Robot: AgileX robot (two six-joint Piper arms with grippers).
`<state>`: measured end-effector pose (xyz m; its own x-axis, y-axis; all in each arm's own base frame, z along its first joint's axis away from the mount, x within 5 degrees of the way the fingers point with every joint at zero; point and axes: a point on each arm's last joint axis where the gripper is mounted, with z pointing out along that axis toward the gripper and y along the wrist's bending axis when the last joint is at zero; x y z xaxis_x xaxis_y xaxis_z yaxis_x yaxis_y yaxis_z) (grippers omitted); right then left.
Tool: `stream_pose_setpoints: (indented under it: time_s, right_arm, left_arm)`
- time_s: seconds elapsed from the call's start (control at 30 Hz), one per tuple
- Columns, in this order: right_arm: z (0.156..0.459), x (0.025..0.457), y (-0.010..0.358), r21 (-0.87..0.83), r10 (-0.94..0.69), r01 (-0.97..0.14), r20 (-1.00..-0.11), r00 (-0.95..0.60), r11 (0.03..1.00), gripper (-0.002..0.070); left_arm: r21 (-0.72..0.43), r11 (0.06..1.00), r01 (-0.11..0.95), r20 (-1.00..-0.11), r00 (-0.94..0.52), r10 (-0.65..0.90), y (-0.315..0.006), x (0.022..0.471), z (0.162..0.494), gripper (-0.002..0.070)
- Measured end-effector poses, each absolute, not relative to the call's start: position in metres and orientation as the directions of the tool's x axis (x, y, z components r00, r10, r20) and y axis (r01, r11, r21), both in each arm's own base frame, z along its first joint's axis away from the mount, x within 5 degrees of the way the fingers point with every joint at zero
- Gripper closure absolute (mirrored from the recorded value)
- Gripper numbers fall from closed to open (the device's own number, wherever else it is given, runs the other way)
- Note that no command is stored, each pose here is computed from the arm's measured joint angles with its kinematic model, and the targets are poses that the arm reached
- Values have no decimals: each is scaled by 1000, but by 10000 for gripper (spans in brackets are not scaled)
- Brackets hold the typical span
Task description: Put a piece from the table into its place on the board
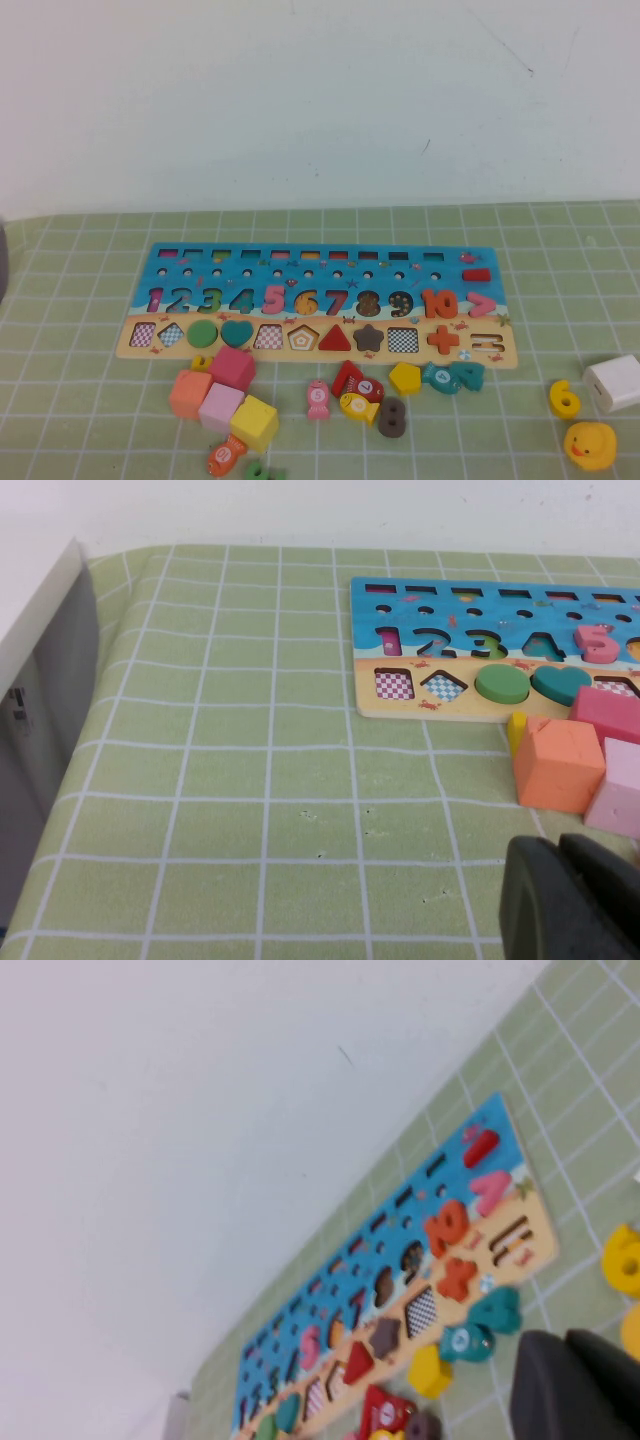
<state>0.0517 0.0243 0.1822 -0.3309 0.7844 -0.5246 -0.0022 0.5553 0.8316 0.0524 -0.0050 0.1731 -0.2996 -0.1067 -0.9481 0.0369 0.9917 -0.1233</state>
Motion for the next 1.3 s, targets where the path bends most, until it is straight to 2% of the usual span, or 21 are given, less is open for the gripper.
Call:
stream_pose_setpoints:
  time_s: [0.1,0.37,0.47,0.6,0.73,0.8,0.9,0.97,1.1,1.3]
  right_arm:
    - [185,52,23,831,788,-18,-534,-305,556,678]
    - [192,55,16,723,702,-76,-687,-187,687,678]
    - [204,52,19,630,604,-133,-774,-191,765,678]
    - [236,52,25,454,412,-208,-885,-217,866,678]
    - [266,65,28,260,174,-247,-930,-323,934,678]
    - [279,77,28,168,48,-267,-913,-404,949,678]
    - [297,97,28,71,-114,-316,-840,-531,946,678]
    - [315,121,28,26,-228,-366,-742,-631,930,678]
    - [330,157,30,43,-341,-448,-585,-736,893,678]
    - [340,202,51,57,-467,-531,-404,-786,845,678]
  left_arm:
    - [-123,992,37,-948,-300,-107,-5,52,173,676]
    - [-123,992,37,-948,-300,-107,-5,52,173,676]
    - [-123,992,37,-948,-300,-107,-5,52,173,676]
    - [-123,992,37,-948,-300,-107,-5,52,173,676]
    - [-123,992,37,-948,-300,-107,-5,52,173,676]
    - [-123,992,37,-948,-300,-107,-5,52,173,676]
    - [-123,992,37,-948,-300,-107,-5,52,173,676]
    - [-123,992,37,-948,-300,-107,-5,52,173,676]
    - [-123,992,37,-948,-300,-107,-5,52,173,676]
    - [-123,992,37,-948,-300,-107,-5,52,173,676]
